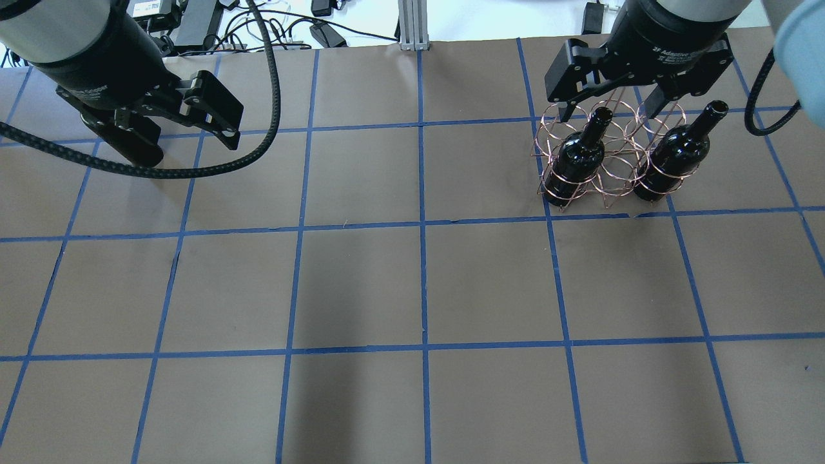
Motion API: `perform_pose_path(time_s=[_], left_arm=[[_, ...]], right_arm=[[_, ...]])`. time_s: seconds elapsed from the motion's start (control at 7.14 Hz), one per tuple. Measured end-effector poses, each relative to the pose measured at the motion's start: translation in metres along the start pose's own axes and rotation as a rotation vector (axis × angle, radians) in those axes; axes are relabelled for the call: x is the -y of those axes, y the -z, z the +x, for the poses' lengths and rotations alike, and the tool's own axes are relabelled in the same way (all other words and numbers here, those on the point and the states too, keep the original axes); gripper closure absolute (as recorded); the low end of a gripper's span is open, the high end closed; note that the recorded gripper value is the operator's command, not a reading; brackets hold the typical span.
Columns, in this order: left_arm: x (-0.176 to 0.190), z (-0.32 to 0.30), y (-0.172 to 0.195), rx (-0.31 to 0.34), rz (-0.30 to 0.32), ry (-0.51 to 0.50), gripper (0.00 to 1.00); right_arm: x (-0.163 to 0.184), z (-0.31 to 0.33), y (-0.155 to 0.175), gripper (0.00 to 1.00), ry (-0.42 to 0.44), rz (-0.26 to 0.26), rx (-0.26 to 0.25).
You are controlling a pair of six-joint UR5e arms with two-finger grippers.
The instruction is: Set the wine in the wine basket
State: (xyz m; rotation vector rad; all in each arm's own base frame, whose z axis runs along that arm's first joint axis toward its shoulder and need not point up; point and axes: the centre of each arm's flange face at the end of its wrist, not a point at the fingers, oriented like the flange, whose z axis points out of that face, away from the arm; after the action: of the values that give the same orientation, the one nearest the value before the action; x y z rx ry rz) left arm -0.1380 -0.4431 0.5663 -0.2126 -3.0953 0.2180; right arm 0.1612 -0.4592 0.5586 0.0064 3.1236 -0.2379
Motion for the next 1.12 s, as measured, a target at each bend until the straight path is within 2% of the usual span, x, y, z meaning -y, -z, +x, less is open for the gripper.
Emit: perform_pose_path(time_s=[0.7, 0.84, 1.12], left_arm=[[0.0, -0.004, -0.003, -0.004, -0.01, -0.004, 0.0], [0.0, -0.005, -0.003, 0.005, -0.013, -0.003, 0.0], [-0.001, -0.013, -0.002, 0.065, -0.019, 0.011, 0.0]], right_arm=[[0.003, 0.0, -0.003, 0.0, -0.001, 0.002, 0.001], [0.003, 0.0, -0.003, 0.0, -0.001, 0.002, 0.001], [0.003, 0.0, -0.003, 0.0, 0.0, 0.003, 0.001]])
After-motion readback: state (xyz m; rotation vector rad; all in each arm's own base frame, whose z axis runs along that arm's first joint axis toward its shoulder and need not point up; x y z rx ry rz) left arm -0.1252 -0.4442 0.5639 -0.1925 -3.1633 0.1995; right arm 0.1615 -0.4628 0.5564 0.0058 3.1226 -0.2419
